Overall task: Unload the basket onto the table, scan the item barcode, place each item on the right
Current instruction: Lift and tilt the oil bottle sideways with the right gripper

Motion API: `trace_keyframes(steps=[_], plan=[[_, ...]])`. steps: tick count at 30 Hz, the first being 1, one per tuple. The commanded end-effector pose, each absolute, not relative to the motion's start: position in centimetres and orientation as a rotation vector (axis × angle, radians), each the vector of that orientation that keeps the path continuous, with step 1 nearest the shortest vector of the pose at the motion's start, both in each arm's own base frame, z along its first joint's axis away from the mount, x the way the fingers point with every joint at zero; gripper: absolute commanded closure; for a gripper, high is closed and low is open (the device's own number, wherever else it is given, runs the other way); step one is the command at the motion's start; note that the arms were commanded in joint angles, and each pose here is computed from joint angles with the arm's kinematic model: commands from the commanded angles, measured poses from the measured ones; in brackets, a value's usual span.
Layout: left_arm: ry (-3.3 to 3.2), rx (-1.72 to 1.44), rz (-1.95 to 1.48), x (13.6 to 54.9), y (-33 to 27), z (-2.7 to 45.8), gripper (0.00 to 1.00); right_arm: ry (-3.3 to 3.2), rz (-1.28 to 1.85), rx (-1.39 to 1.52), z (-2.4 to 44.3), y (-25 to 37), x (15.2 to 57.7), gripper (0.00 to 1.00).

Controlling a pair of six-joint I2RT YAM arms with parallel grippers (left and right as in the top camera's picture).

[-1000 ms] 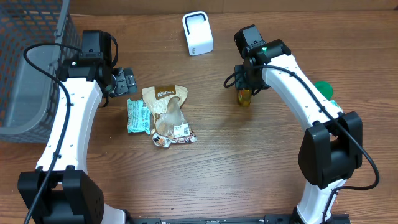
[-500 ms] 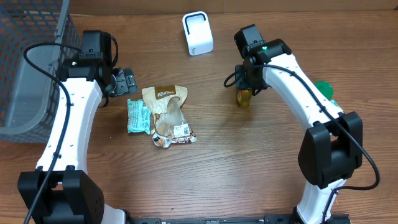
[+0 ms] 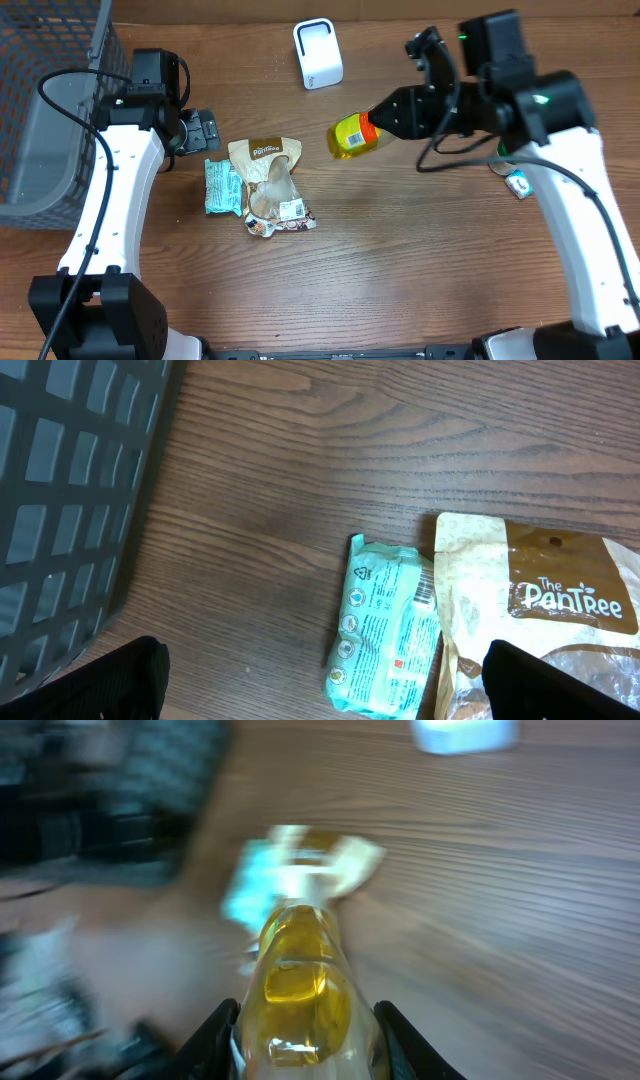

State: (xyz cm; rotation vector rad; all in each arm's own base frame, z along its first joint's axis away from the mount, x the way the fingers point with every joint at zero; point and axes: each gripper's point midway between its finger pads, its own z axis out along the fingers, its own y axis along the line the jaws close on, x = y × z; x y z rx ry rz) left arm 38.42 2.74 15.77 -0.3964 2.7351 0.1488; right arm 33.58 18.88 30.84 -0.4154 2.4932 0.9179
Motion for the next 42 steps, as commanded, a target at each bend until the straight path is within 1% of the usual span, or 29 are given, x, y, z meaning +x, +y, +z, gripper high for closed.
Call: trace_keyframes(steps=[1, 11, 17, 30, 42], plan=[[2.724, -0.381, 0.163, 38.7, 3.0, 16.3, 0.01, 2.344, 1.251, -0.585, 34.4, 20.8, 30.7, 0.83], [2.724, -0.381, 0.163, 38.7, 3.0, 16.3, 0.00, 2.415, 1.304, -0.593, 33.5, 20.2, 28.8, 0.83], [2.723, -0.381, 0.163, 38.7, 3.0, 16.3, 0.00, 2.401, 1.395, -0.597, 34.2, 20.7, 27.9, 0.83], [2.724, -0.381, 0.163, 38.7, 3.0, 16.3, 0.00, 2.391, 1.419, -0.600, 34.4, 20.8, 27.7, 0.84], [2.724, -0.381, 0.163, 38.7, 3.0, 16.3, 0.00, 2.355, 1.519, -0.609, 35.4, 21.3, 27.0, 0.84]])
